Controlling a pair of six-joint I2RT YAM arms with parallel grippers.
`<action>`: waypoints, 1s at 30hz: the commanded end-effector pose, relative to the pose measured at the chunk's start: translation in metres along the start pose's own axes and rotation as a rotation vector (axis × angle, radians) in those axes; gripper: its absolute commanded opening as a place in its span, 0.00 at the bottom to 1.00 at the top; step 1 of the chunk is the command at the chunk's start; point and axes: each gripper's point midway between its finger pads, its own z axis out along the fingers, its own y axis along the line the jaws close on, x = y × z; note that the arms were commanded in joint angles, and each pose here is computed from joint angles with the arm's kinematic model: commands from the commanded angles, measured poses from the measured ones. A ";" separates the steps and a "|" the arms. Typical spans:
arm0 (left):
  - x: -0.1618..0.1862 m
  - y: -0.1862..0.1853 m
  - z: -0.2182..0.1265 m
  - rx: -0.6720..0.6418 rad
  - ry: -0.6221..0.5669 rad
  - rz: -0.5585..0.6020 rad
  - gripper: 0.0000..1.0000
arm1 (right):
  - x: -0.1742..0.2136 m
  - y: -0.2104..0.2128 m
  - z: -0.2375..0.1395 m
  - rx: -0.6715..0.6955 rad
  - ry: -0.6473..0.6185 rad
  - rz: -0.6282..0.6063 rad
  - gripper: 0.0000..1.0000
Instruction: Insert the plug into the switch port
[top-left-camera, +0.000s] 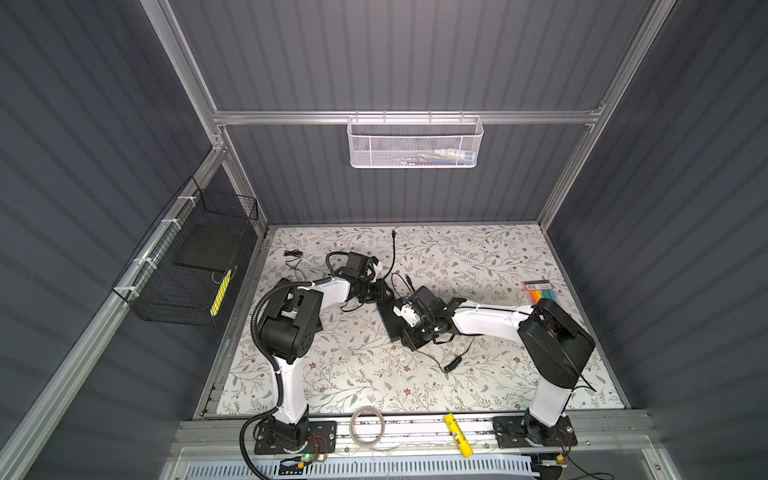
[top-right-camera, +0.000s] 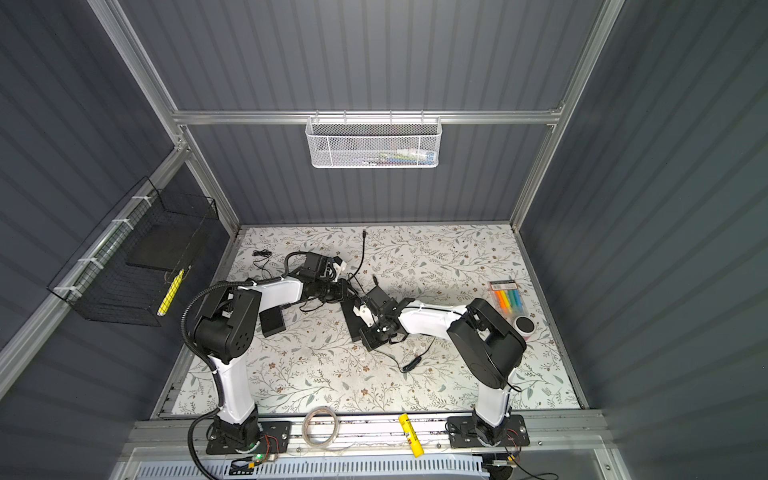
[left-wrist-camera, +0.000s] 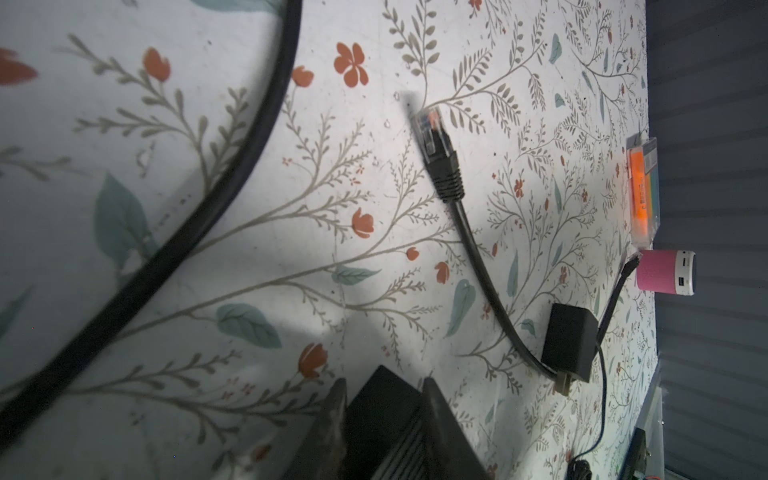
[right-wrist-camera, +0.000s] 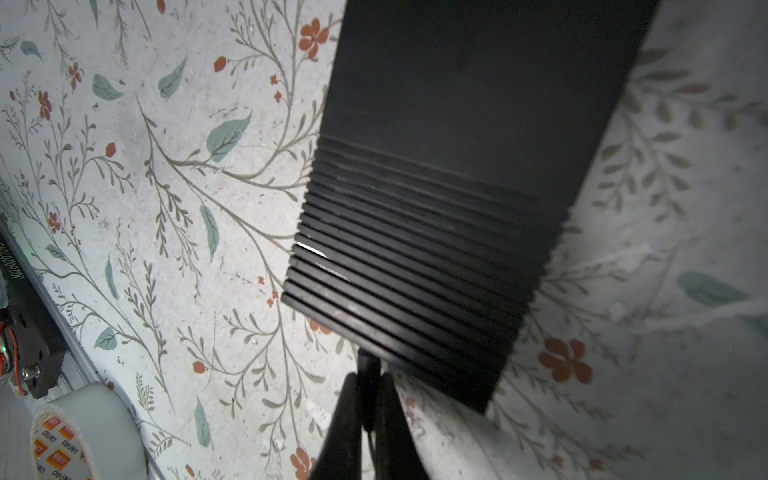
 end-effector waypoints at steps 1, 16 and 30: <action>0.013 0.003 0.009 0.013 0.044 -0.007 0.31 | -0.012 0.003 -0.006 -0.004 -0.033 0.005 0.00; 0.027 0.007 0.007 0.010 0.064 -0.031 0.29 | -0.029 -0.004 -0.013 0.050 -0.102 0.044 0.00; 0.050 0.014 0.008 0.004 0.092 -0.071 0.28 | -0.037 -0.017 -0.010 0.053 -0.174 0.008 0.00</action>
